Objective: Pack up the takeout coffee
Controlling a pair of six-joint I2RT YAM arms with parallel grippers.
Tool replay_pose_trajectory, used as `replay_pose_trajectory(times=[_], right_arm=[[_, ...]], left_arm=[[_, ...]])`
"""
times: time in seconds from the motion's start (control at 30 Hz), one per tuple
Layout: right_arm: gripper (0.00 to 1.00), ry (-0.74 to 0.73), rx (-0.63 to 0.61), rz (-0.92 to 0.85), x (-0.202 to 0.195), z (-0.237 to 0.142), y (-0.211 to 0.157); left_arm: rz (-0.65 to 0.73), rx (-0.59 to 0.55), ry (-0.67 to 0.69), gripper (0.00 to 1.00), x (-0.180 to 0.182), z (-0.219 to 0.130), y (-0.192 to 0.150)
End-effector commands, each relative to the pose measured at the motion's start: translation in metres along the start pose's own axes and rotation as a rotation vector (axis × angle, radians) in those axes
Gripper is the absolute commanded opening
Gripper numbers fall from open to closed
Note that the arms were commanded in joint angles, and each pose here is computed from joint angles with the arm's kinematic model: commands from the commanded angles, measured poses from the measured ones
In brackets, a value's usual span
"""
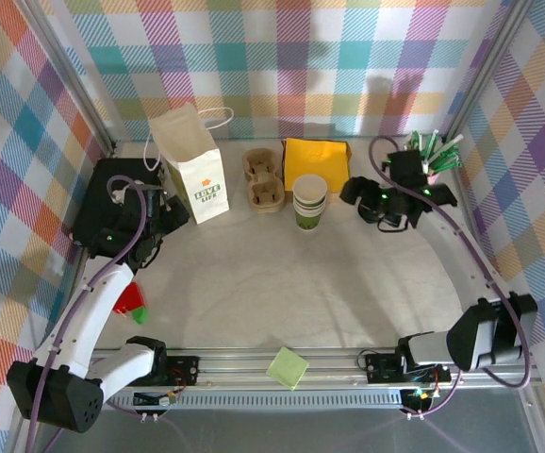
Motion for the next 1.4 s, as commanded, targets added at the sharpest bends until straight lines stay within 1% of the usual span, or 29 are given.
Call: replay_pose_trajectory(times=[0.0, 0.13, 0.17, 0.23, 0.27, 0.33, 0.43, 0.53, 0.7, 0.9, 1.03, 1.23, 1.37], right_arm=[[0.95, -0.048, 0.126, 0.002, 0.021, 0.000, -0.009], [0.89, -0.097, 0.133, -0.058, 0.047, 0.013, 0.000], [0.86, -0.104, 0.140, -0.067, 0.051, 0.018, 0.002], [0.83, -0.116, 0.149, -0.081, 0.060, 0.026, 0.008], [0.80, -0.121, 0.150, -0.091, 0.064, 0.029, 0.011], [0.76, -0.142, 0.150, -0.111, 0.070, 0.037, 0.016], [0.68, -0.167, 0.149, -0.137, 0.077, 0.048, 0.024], [0.64, -0.197, 0.155, -0.147, 0.079, 0.058, 0.030], [0.58, -0.233, 0.155, -0.145, 0.078, 0.071, 0.035], [0.50, -0.246, 0.160, -0.149, 0.077, 0.082, 0.036], [0.40, -0.251, 0.172, -0.156, 0.076, 0.086, 0.035], [0.31, -0.250, 0.178, -0.159, 0.075, 0.088, 0.034], [0.20, -0.252, 0.174, -0.168, 0.077, 0.088, 0.034]], left_arm=[[0.028, 0.236, -0.049, 1.00, 0.002, -0.017, -0.032], [0.042, 0.267, -0.155, 0.99, -0.005, -0.034, -0.036], [0.047, 0.271, -0.173, 0.99, -0.006, -0.037, -0.037], [0.054, 0.276, -0.204, 0.99, -0.007, -0.044, -0.038], [0.056, 0.278, -0.217, 0.99, -0.008, -0.046, -0.039], [0.064, 0.282, -0.245, 0.98, -0.010, -0.050, -0.040], [0.077, 0.279, -0.270, 0.98, -0.011, -0.055, -0.040], [0.087, 0.271, -0.300, 0.97, -0.012, -0.059, -0.040], [0.089, 0.257, -0.317, 0.97, -0.012, -0.062, -0.040], [0.087, 0.254, -0.313, 0.97, -0.011, -0.061, -0.041], [0.083, 0.256, -0.315, 0.96, -0.011, -0.059, -0.042], [0.077, 0.266, -0.307, 0.96, -0.010, -0.057, -0.044], [0.076, 0.266, -0.308, 0.96, -0.010, -0.056, -0.045]])
Point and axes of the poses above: each hand's point on the last joint's axis, 136 mm out from that joint toward the fingers, its own z axis out along the fingers, its own x axis along the line the jaws close on, y = z × x, the point moved 6 cm from there along -z, back along the fingers, and after that the axes turned 7 degrees about -z, right-handed, at the moved point
